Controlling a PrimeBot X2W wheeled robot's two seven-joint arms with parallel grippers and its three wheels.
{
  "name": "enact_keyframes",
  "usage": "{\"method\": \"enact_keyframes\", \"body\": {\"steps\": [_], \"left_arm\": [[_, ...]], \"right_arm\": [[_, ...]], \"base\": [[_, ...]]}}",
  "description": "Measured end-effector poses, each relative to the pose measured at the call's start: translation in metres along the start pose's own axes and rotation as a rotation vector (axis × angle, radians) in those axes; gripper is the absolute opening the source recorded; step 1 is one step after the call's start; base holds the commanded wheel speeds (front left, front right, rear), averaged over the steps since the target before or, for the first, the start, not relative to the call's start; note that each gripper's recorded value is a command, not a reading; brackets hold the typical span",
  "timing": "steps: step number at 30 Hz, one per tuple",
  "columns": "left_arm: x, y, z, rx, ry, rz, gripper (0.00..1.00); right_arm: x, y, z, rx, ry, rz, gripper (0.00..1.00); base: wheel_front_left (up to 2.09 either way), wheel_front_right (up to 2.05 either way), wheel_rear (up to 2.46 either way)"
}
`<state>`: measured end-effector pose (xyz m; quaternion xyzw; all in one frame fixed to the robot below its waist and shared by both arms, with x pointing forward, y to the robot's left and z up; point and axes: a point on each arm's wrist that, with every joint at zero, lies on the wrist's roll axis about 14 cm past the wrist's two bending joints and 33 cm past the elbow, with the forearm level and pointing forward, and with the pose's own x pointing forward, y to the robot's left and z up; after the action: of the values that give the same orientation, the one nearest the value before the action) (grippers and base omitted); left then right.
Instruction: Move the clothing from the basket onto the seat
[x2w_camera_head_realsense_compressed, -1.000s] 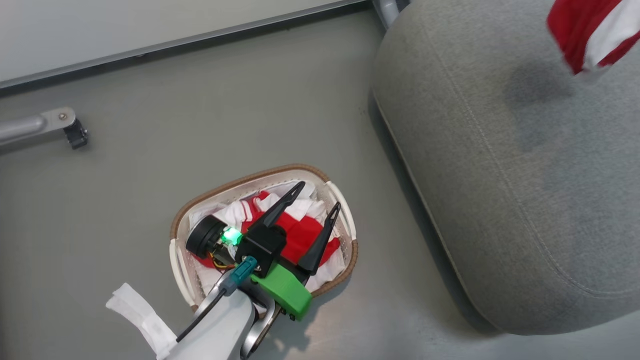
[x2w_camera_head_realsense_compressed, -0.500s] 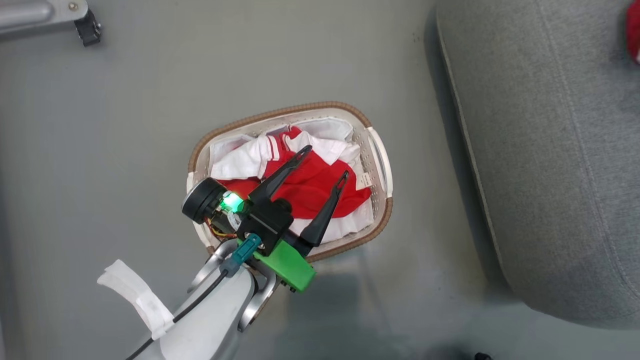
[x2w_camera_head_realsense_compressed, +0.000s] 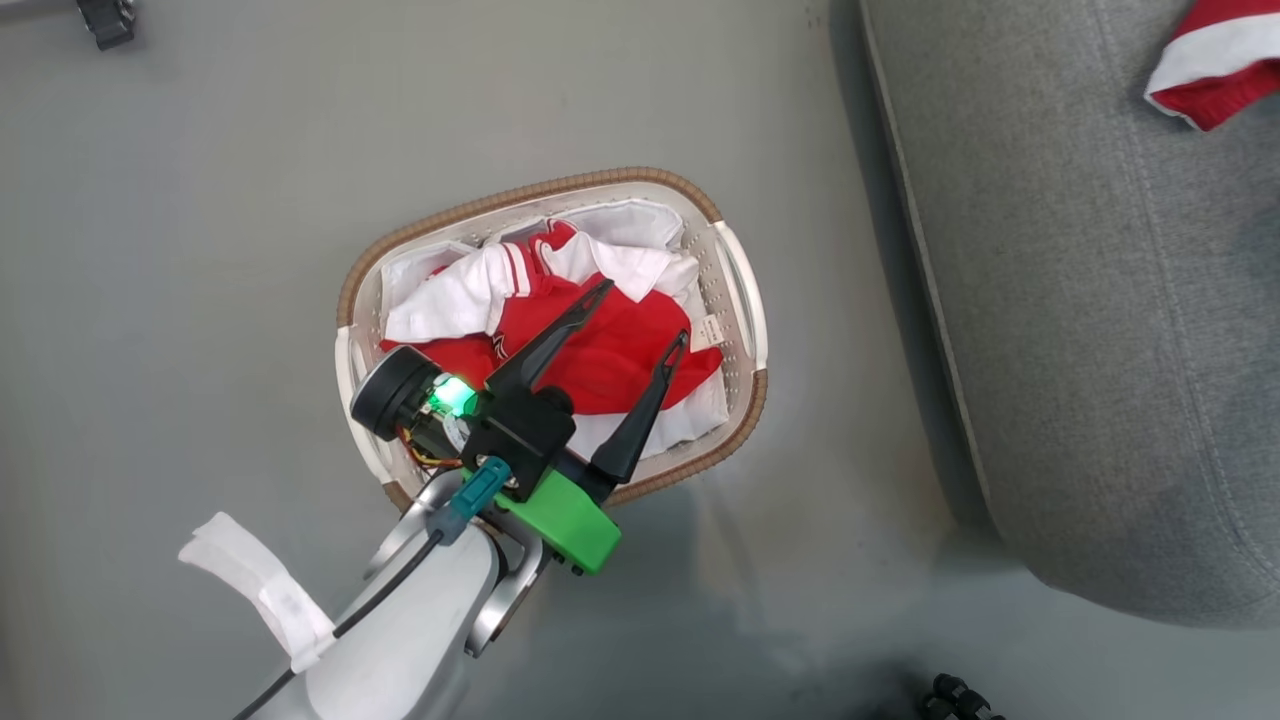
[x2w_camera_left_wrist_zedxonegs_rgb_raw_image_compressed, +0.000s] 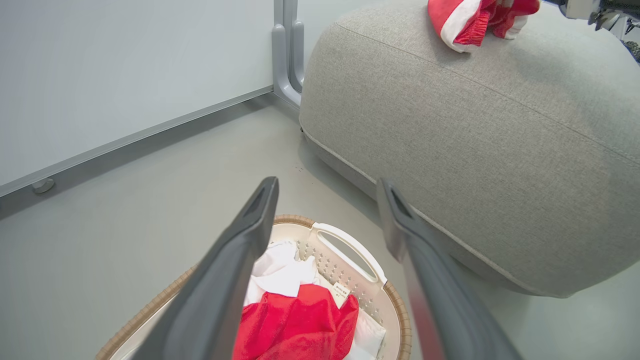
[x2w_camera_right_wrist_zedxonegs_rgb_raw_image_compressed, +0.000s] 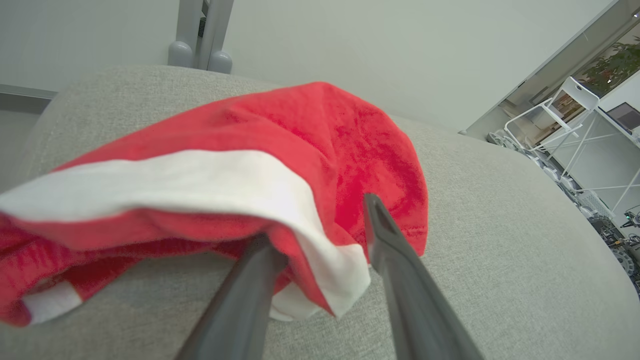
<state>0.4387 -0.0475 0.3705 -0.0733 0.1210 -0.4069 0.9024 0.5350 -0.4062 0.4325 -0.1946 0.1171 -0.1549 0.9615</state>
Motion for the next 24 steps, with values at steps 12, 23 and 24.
{"method": "enact_keyframes", "body": {"steps": [12,23,24], "left_arm": [[-0.009,0.009,0.039,-0.021,-0.094,0.085,1.00],[-0.045,0.035,0.080,-0.021,-0.182,0.273,1.00],[-0.052,0.038,0.083,-0.022,-0.192,0.296,1.00]], "right_arm": [[-0.053,0.001,0.002,0.019,-0.025,0.033,1.00],[-0.083,0.011,0.068,0.082,-0.204,0.082,1.00],[-0.087,0.015,0.075,0.094,-0.222,0.093,1.00]], "base": [[0.00,0.00,0.00],[0.00,0.00,0.00],[0.00,0.00,0.00]]}}
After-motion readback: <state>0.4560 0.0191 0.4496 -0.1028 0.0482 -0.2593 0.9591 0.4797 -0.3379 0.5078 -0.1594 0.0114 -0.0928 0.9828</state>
